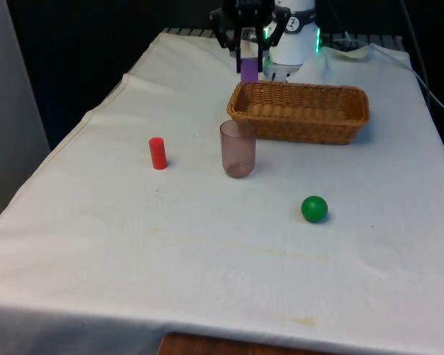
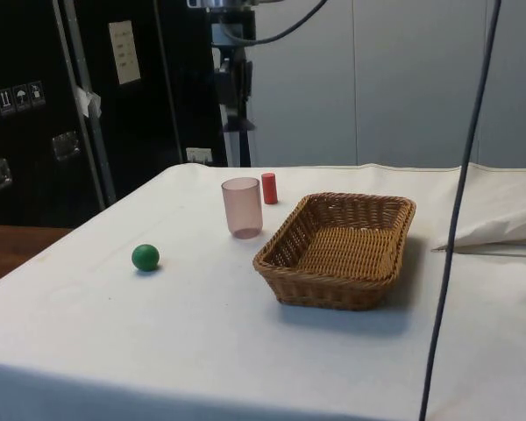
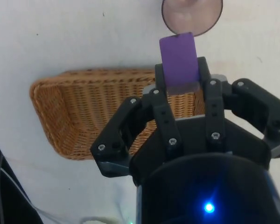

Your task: Pick up the triangular block and place it into the basket.

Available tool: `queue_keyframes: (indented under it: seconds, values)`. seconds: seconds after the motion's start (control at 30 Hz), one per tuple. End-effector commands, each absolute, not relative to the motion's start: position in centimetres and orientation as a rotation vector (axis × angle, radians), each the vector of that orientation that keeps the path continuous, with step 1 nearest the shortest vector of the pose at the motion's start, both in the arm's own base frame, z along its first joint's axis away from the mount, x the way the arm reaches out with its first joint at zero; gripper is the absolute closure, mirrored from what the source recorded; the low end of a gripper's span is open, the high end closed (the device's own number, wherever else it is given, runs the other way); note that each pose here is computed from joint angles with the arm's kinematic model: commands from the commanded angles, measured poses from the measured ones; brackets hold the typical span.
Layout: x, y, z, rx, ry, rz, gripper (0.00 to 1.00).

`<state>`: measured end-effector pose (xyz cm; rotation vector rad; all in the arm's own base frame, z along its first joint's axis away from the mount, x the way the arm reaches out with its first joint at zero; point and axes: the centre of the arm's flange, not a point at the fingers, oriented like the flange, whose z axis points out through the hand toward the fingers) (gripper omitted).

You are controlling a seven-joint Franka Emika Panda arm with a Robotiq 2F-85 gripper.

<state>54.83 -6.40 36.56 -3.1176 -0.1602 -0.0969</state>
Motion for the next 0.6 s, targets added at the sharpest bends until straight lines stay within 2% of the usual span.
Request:
queue_keyframes:
  seconds: [0.0, 0.57]
  values:
    - [54.5, -6.3, 36.6, -3.13, -0.157, -0.117, 0.67]
    - [49.7, -5.6, 33.3, -3.129, -0.188, -0.169, 0.67]
